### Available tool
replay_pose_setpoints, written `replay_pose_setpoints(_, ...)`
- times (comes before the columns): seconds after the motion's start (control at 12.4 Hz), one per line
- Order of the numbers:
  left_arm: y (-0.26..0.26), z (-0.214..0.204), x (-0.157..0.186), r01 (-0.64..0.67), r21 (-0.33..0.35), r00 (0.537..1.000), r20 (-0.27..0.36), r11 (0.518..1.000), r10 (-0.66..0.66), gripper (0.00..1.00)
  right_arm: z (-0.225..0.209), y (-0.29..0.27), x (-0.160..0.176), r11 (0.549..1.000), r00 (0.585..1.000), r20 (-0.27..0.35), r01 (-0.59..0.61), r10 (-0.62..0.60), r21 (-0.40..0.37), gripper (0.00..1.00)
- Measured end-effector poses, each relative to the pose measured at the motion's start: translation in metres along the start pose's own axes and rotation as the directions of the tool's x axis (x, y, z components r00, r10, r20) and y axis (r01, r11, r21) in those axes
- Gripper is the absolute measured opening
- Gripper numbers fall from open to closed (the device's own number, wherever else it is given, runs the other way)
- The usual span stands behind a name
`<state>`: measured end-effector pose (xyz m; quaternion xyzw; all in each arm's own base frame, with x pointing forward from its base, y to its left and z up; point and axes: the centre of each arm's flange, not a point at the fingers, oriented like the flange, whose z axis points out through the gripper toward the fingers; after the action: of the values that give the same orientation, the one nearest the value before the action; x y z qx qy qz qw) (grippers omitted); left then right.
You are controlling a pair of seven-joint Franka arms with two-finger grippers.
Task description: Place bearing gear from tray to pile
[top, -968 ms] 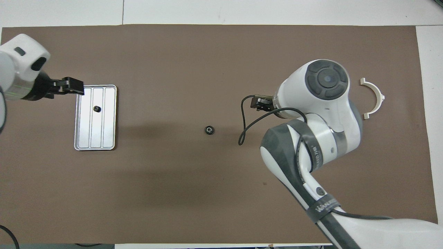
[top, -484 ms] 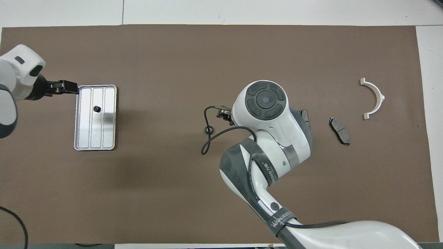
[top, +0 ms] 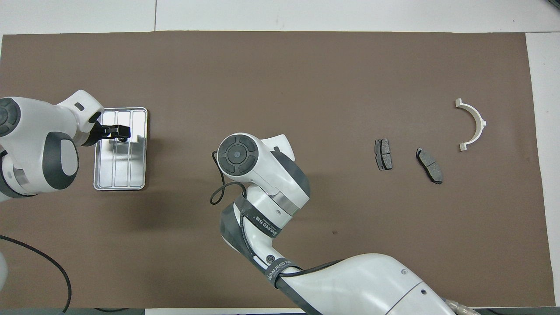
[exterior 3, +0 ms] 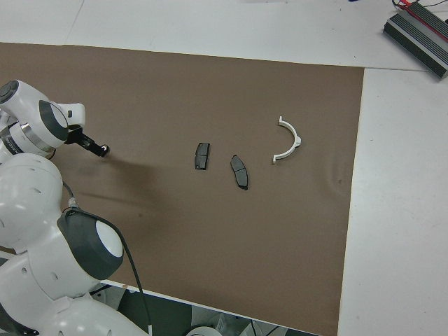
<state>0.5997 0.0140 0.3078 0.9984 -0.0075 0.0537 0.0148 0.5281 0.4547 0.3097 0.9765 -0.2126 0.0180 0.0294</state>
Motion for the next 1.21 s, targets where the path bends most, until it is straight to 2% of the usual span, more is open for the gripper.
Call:
replay_pose_setpoints(0.16,0.004,0.007,-0.006,-0.005,-0.002,1.000,0.019,1.000,0.006,0.90,0.009,-0.004,0.009,1.000,1.000,-0.010,-0.013,0.013,0.023,0.90)
replay_pose_setpoints(0.48,0.017,0.008,-0.007,-0.027,-0.005,0.999,0.024,1.000,0.028,0.80,0.015,-0.002,0.011,1.000,1.000,-0.006,-0.017,0.017,0.018,0.90)
replay_pose_setpoints(0.89,0.017,0.008,-0.006,-0.027,-0.005,0.999,0.020,1.000,0.028,0.81,0.029,0.002,0.003,1.000,1.000,0.022,-0.021,0.021,0.009,0.90)
replay_pose_setpoints(0.97,0.017,0.008,-0.006,-0.027,-0.004,0.999,0.017,1.000,0.028,0.80,0.029,0.001,0.002,1.000,0.999,0.028,-0.023,0.023,0.014,0.88)
replay_pose_setpoints(1.05,0.017,0.007,-0.005,-0.027,-0.004,1.000,0.012,1.000,0.027,0.80,0.028,0.000,0.001,0.999,0.999,0.034,-0.028,0.027,0.021,0.80)
replay_pose_setpoints(1.13,0.017,0.008,-0.005,-0.027,-0.004,1.000,0.009,1.000,0.027,0.80,0.028,0.000,0.001,0.999,0.999,0.037,-0.031,0.030,0.023,0.80)
replay_pose_setpoints(1.21,0.017,0.008,-0.005,-0.027,-0.003,1.000,0.007,1.000,0.027,0.78,0.026,-0.001,0.001,0.999,0.999,0.037,-0.033,0.031,0.030,0.71)
